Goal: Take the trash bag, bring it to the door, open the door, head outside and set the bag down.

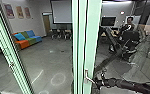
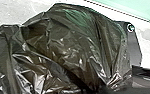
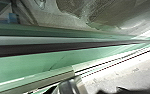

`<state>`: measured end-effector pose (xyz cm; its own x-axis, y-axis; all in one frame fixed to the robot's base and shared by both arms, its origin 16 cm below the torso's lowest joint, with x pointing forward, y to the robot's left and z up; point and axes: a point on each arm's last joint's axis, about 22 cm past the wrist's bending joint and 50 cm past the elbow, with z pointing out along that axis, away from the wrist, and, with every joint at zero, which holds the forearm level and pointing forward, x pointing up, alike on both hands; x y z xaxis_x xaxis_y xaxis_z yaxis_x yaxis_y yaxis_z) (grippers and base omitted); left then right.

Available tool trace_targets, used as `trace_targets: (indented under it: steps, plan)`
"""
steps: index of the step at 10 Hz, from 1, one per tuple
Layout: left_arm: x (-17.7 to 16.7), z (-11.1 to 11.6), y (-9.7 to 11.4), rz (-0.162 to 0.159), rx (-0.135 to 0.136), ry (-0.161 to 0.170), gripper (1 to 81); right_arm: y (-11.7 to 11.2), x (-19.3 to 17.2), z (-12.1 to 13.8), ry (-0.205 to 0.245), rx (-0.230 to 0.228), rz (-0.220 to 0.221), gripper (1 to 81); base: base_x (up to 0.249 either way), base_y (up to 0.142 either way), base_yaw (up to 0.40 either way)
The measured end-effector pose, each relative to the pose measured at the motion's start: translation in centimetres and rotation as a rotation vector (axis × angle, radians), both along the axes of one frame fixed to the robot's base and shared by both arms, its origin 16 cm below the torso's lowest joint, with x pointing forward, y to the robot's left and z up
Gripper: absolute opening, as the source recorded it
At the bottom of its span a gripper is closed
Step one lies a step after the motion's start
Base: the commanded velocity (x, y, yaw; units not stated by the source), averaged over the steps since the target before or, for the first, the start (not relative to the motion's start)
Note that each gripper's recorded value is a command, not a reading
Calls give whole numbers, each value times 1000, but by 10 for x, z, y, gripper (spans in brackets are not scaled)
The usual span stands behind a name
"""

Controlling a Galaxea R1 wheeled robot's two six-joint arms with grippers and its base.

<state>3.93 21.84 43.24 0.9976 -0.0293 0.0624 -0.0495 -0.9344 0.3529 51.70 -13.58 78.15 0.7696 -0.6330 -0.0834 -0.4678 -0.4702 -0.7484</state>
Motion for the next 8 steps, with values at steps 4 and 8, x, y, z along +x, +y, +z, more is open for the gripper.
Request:
trace_targets:
  steps: [4,8]
  plan:
    - [-7,0,2,-11,5,29,10,5,6,-27,-16,-18,-43,811,0,0,0]
    - [-12,-1,9,-12,15,28,10,-5,24,-42,-120,-80,-90,811,0,0,0]
